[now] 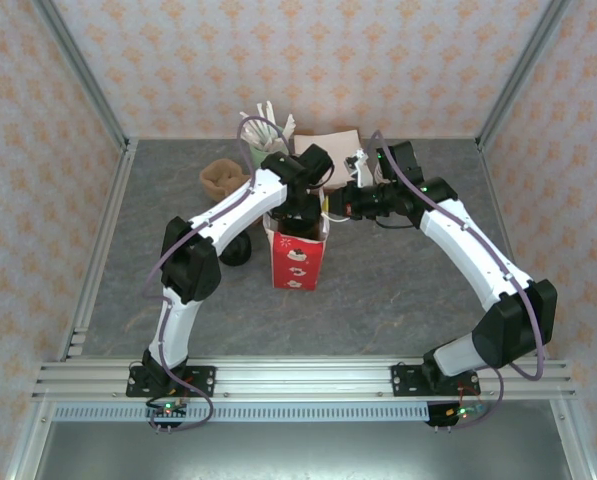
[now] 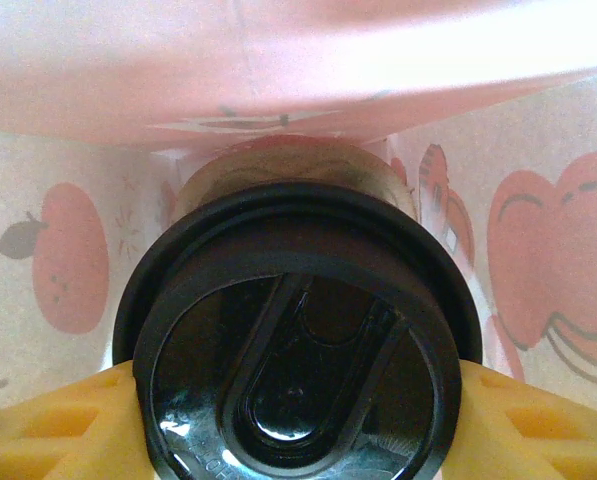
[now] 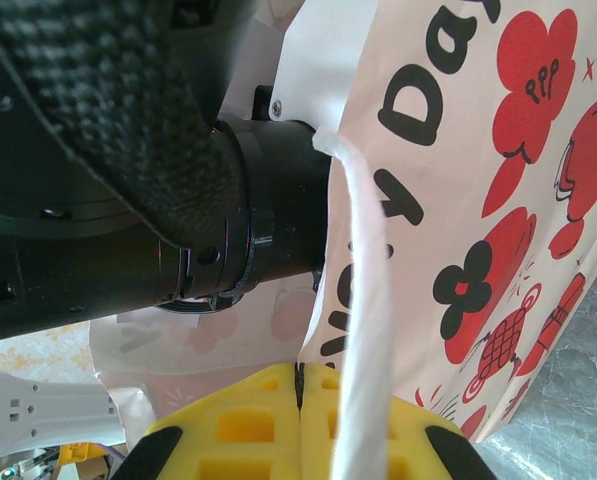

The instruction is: Pack the takeout coffee

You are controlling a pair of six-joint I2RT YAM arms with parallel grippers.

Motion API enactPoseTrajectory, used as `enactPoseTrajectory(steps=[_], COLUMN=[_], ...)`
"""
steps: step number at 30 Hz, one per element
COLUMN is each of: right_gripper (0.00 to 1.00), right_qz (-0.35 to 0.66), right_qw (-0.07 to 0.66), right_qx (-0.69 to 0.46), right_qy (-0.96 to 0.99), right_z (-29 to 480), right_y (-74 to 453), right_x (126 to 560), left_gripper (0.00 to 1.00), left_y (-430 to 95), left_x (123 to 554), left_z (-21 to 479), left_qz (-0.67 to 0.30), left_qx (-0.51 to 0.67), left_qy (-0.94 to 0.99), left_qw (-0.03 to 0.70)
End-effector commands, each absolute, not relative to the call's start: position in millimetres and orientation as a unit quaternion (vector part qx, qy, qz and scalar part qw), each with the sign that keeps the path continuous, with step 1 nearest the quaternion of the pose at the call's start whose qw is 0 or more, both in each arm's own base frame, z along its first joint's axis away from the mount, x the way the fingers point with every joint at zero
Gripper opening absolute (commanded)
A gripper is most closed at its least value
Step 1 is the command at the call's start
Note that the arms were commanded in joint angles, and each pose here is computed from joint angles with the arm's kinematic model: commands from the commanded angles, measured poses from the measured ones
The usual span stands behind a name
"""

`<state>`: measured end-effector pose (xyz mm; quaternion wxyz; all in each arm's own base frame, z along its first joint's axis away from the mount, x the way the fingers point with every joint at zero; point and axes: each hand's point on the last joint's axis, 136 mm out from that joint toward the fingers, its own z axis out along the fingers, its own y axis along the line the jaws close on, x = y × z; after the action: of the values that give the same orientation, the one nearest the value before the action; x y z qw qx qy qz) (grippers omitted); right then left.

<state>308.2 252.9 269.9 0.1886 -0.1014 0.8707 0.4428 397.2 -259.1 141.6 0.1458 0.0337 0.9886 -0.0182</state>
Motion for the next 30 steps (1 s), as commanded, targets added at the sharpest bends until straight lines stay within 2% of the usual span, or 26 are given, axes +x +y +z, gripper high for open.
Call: enactPoseTrajectory(steps=[1,30], right_gripper=[0.00,0.00], right_qz=[0.448,0.439], right_qw=[0.169,0.157], right_qx=[-0.097,-0.092], right_qy=[0.872,0.880], right_z=[264.4,254.9], right_y=[253.3,251.8], right_x=[303.6,305.3], left_gripper=[0.56,0.56], left_y=[-249.0,-252.8], left_x=[392.0,391.1], left_z=[128.5,87.4], left_qz=[0.007,0.012], left_qx=[0.036,0.041], left_qy=[0.992,0.995], left_qw=[0.119,0.090])
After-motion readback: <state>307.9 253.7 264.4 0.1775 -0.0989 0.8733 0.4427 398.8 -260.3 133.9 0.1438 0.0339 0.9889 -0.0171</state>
